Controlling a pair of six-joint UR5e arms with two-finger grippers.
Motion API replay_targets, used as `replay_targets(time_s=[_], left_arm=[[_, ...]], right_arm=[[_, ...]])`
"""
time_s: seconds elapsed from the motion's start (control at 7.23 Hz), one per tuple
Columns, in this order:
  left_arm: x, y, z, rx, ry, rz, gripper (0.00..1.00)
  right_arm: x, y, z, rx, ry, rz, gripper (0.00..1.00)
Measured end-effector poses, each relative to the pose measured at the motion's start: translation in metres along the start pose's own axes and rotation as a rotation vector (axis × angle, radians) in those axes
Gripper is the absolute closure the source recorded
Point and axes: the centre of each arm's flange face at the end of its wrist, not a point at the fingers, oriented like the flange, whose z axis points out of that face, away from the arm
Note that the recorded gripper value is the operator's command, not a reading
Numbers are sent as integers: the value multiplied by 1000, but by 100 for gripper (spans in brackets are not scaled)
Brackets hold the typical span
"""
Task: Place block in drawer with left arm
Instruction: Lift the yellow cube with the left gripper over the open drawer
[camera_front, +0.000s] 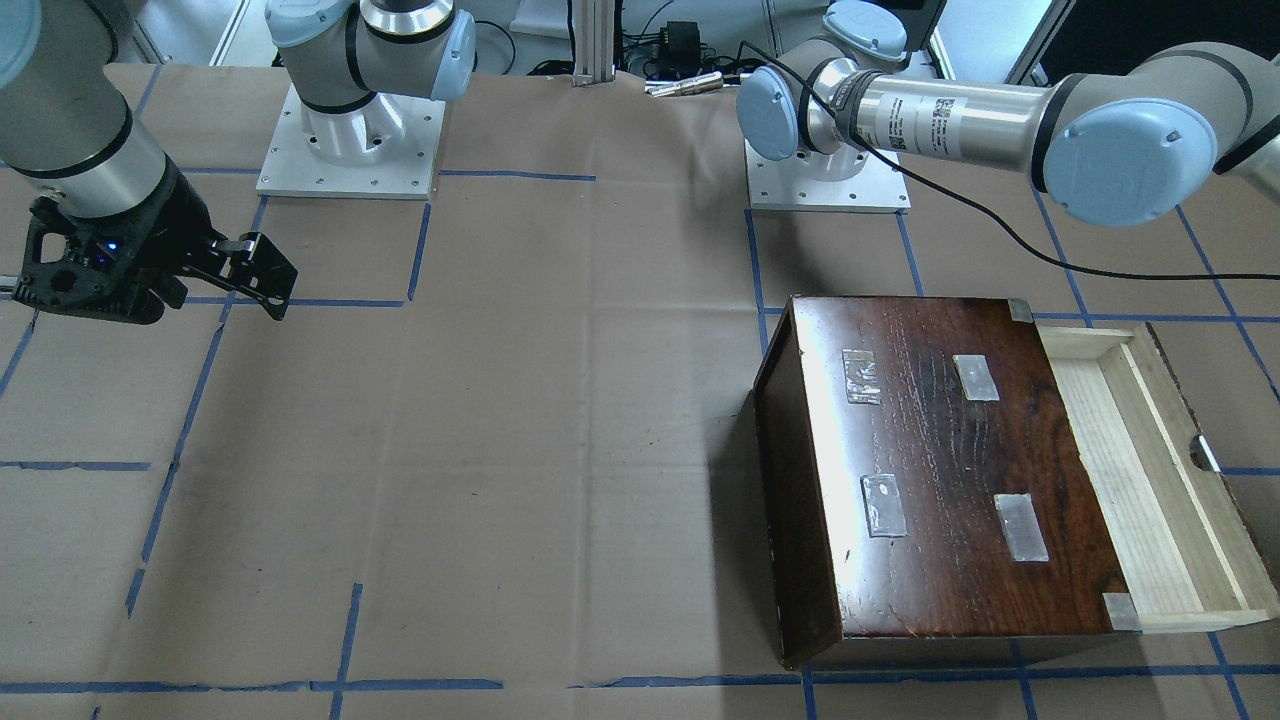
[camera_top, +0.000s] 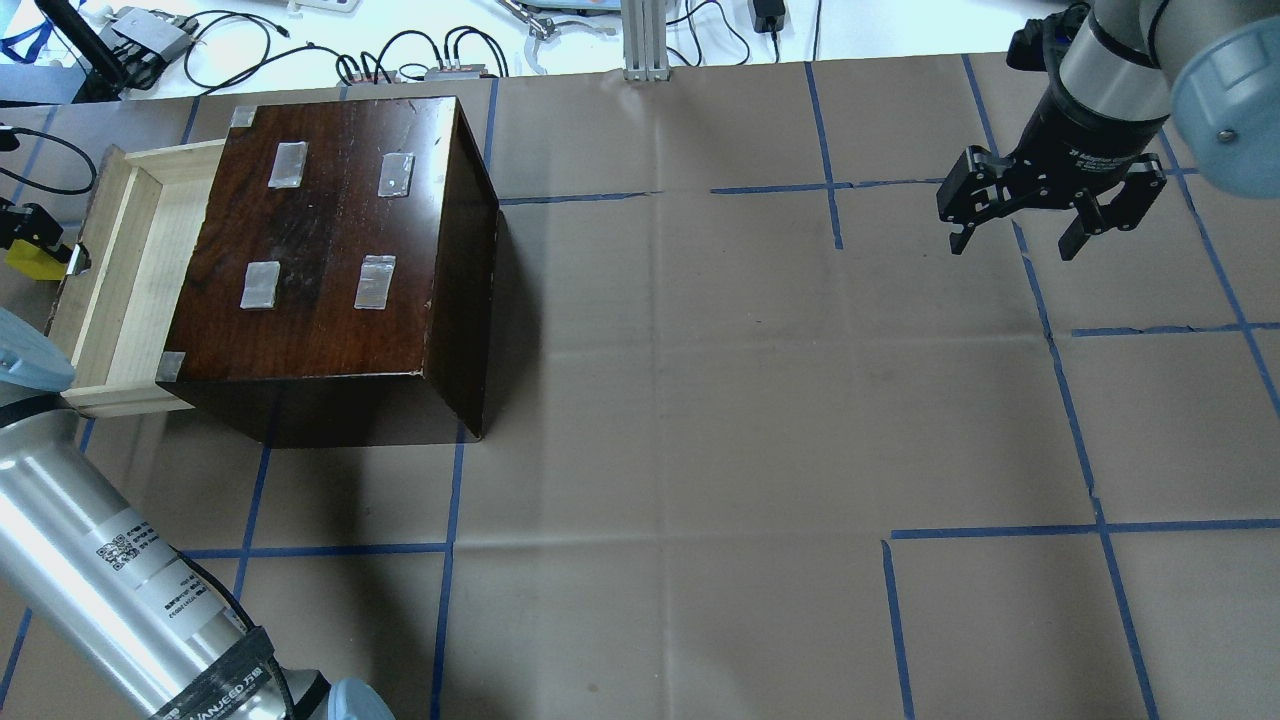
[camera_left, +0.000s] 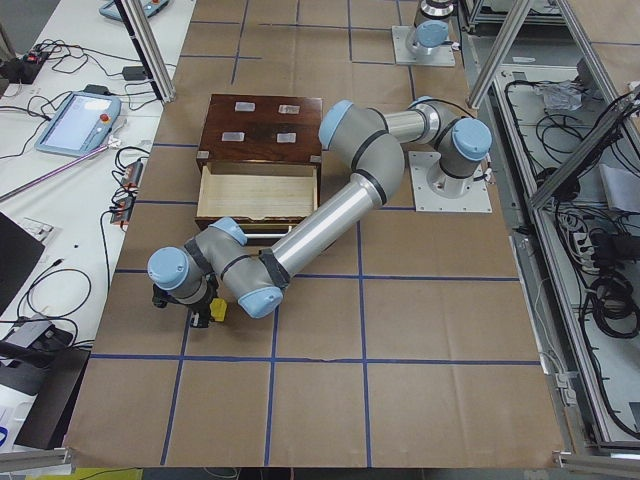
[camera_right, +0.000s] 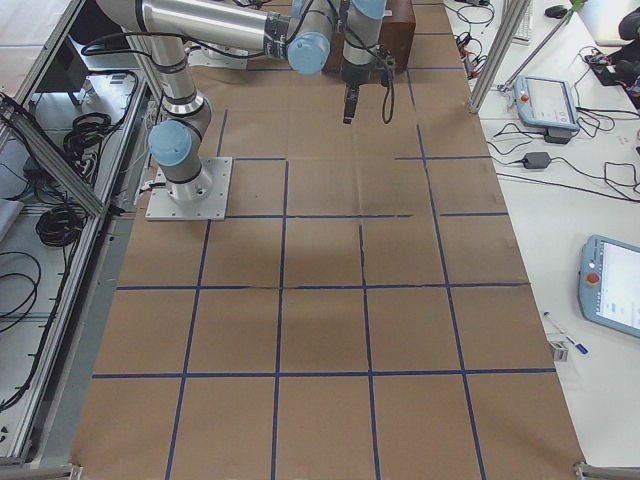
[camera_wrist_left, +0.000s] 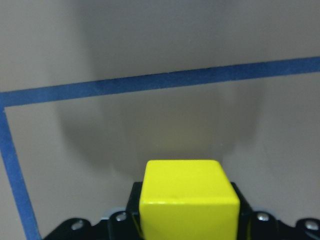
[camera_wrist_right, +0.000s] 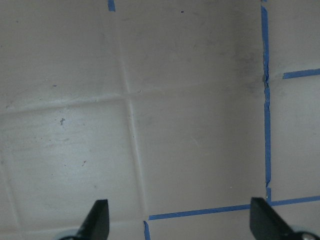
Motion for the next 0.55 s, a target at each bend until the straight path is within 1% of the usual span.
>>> replay_targets(time_s=[0.14,0.28,0.42,0.55], left_arm=[[11,9,-34,-17,20,1,100],[30,25,-80,-53,60,4,100],[60,44,-128,-89,102,8,100],[95,61,-165,-111,129,19,100]], right_arm=[[0,0,0,0,0,0,0],[0,0,0,0,0,1,0],[0,0,0,0,0,1,0],[0,0,0,0,0,1,0]])
